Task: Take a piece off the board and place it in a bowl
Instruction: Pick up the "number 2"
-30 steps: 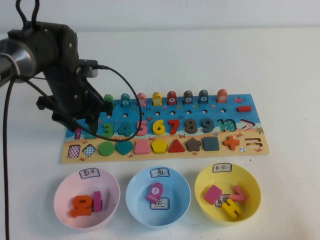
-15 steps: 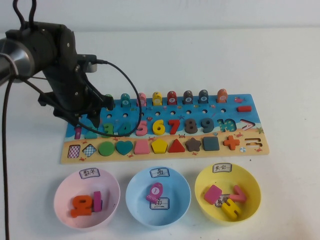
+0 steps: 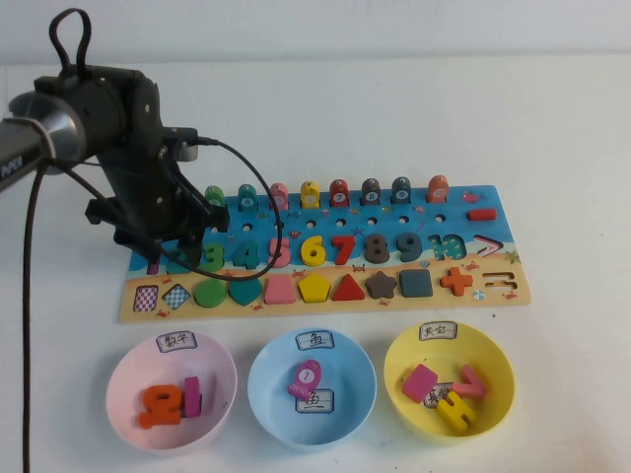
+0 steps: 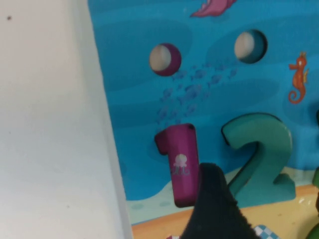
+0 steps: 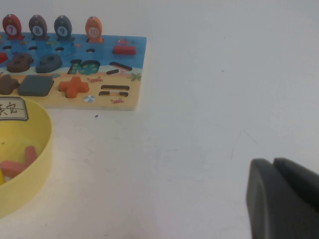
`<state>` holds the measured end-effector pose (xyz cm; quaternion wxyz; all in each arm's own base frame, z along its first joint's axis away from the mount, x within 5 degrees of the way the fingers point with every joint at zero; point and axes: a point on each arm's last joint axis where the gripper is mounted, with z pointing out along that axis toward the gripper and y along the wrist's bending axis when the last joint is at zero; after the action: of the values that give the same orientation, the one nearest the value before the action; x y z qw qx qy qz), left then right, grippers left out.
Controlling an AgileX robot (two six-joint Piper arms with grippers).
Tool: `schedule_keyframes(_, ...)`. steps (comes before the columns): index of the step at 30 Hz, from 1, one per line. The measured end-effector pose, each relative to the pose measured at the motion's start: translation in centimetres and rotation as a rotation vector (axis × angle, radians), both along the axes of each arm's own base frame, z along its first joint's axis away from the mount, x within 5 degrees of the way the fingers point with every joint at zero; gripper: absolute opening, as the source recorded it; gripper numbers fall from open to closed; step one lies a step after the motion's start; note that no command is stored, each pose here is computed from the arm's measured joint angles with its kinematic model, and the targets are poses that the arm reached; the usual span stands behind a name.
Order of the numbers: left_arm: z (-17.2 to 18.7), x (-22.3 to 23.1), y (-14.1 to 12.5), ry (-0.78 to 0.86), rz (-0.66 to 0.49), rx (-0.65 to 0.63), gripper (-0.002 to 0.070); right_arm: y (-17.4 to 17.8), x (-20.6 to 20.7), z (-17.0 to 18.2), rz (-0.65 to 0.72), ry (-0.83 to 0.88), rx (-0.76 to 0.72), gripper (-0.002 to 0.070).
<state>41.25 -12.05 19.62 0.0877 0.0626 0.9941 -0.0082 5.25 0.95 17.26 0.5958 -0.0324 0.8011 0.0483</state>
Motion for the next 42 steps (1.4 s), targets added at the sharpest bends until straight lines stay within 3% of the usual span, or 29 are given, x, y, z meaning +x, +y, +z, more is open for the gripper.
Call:
schedule_keyframes(30,-1.1,0.3,-0.1,0.012,-0.002,0.004,0.0358,0.0,0.0,0.0,0.000,0.000,0.000,-0.0018)
schedule_keyframes(39,-1.1,0.3,-0.1,0.008,-0.003,0.004,0.0222,0.0,0.0,0.0,0.000,0.000,0.000,-0.0018)
schedule_keyframes(42,-1.1,0.3,-0.1,0.008,-0.003,0.004,0.0213,0.0,0.0,0.0,0.000,0.000,0.000,-0.0018)
